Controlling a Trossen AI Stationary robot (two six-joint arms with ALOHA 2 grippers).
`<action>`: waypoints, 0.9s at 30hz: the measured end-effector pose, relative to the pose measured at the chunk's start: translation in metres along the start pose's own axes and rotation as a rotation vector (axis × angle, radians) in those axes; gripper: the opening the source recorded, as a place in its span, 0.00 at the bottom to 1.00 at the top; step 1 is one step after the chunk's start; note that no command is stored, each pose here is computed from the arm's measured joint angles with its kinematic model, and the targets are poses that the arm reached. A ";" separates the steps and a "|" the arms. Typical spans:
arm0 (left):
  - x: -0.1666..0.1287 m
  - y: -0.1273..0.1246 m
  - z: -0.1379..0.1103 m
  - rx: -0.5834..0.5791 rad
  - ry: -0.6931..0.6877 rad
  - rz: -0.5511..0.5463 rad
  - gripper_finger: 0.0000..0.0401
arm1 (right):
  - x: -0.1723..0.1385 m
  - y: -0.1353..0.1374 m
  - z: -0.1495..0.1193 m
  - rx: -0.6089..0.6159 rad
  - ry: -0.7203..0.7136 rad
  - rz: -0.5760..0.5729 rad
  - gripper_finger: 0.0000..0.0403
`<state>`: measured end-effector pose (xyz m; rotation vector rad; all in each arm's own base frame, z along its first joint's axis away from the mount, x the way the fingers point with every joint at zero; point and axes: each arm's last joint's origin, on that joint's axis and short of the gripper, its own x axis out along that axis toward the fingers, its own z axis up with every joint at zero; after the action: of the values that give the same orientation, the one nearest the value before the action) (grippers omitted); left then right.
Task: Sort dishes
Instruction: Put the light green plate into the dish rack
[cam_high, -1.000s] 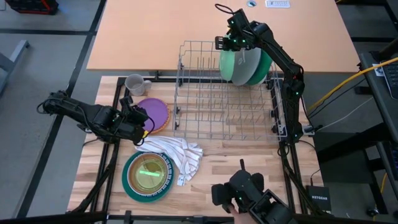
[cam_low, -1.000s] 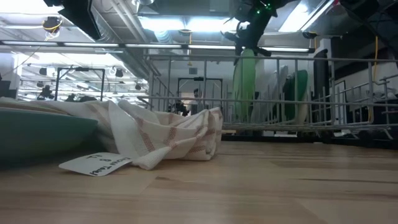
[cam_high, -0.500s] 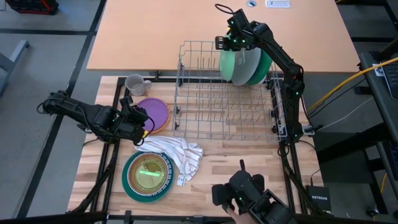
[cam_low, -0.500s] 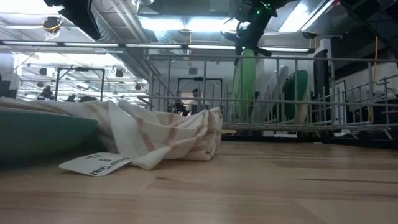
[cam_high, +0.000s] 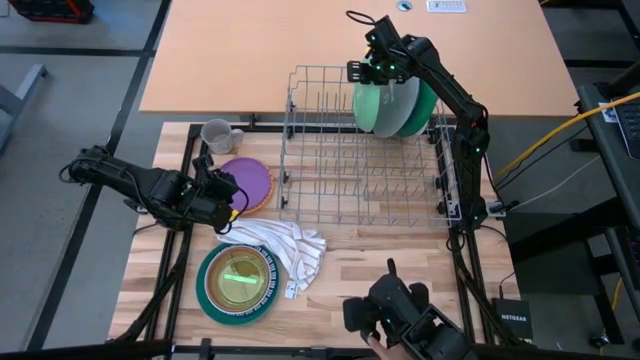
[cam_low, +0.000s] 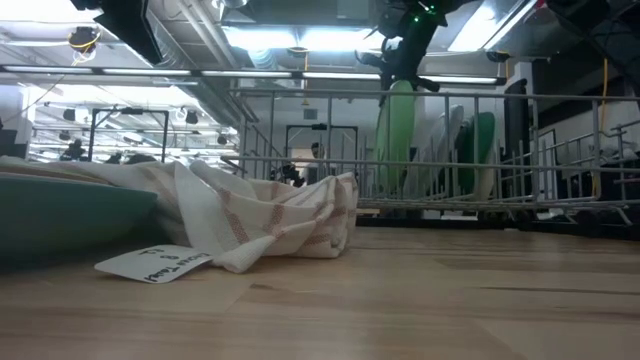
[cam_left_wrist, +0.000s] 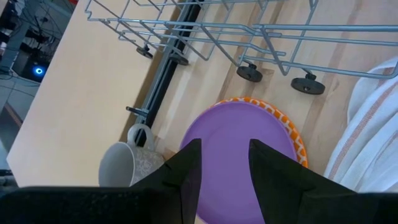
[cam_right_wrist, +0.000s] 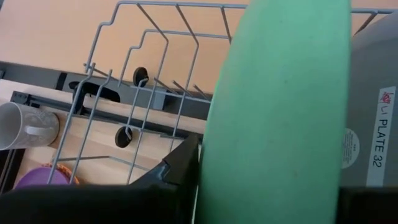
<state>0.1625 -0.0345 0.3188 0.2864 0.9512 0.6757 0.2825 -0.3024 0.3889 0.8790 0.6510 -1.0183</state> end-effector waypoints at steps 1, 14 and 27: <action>0.000 0.000 0.000 -0.005 0.000 0.000 0.31 | 0.000 0.000 0.000 0.000 -0.003 0.001 0.27; 0.009 -0.020 0.020 -0.177 -0.218 -0.018 0.31 | 0.000 0.002 0.003 -0.007 -0.032 0.022 0.27; 0.077 -0.063 0.027 -0.278 -0.708 -0.454 0.31 | 0.000 0.002 0.003 -0.005 -0.033 0.027 0.27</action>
<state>0.2403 -0.0316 0.2516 0.0424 0.2178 0.2410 0.2850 -0.3048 0.3911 0.8625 0.6120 -1.0045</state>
